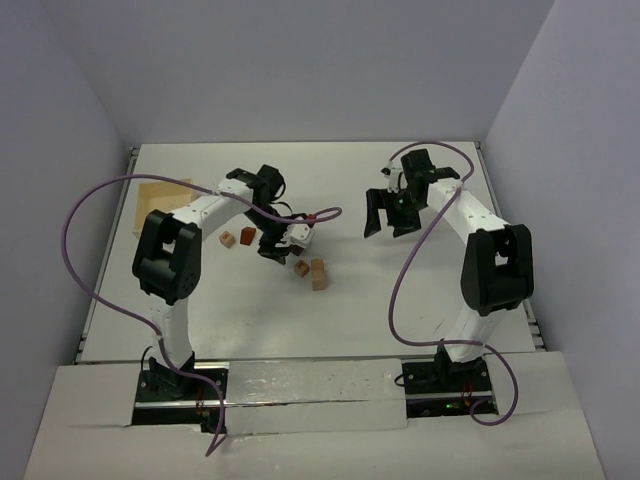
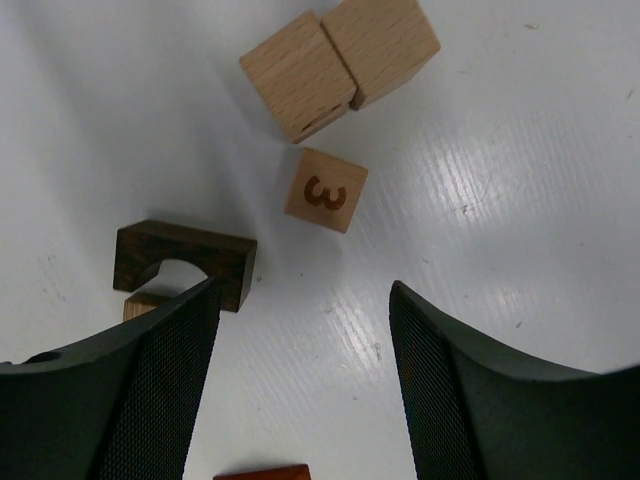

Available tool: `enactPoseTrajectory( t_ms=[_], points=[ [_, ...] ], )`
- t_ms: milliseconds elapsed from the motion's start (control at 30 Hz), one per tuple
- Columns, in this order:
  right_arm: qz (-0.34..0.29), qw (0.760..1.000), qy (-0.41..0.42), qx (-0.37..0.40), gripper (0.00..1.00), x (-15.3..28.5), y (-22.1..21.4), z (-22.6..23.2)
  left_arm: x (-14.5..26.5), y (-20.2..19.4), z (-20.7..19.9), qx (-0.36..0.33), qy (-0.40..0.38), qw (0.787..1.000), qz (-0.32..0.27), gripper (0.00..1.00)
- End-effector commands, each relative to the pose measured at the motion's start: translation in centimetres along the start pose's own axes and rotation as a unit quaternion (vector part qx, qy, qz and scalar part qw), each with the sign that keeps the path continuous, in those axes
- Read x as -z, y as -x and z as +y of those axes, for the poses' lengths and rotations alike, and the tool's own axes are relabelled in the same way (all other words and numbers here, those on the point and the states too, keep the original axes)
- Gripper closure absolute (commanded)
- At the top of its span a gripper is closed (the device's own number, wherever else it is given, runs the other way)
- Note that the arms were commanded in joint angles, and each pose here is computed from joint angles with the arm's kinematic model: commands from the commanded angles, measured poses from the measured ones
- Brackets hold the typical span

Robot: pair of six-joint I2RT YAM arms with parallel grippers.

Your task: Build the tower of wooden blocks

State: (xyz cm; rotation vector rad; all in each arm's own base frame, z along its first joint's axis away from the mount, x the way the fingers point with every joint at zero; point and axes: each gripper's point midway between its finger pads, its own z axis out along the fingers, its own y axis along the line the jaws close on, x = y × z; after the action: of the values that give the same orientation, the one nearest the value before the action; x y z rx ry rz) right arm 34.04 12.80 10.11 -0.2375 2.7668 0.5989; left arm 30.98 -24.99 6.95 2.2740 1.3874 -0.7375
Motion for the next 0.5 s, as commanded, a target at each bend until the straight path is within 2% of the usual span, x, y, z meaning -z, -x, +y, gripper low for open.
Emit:
enactPoseTrajectory(
  t_ms=[0,467],
  points=[
    [-0.01,1.0,0.003,0.0,0.0,0.4,0.6,-0.2,-0.9,1.1,-0.5,-0.029,-0.023,0.999,-0.012,0.26],
    [-0.004,1.0,0.001,-0.008,0.0,0.1,0.4,-1.1,-3.8,2.2,-1.4,-0.025,-0.053,0.998,-0.012,0.28]
  ],
)
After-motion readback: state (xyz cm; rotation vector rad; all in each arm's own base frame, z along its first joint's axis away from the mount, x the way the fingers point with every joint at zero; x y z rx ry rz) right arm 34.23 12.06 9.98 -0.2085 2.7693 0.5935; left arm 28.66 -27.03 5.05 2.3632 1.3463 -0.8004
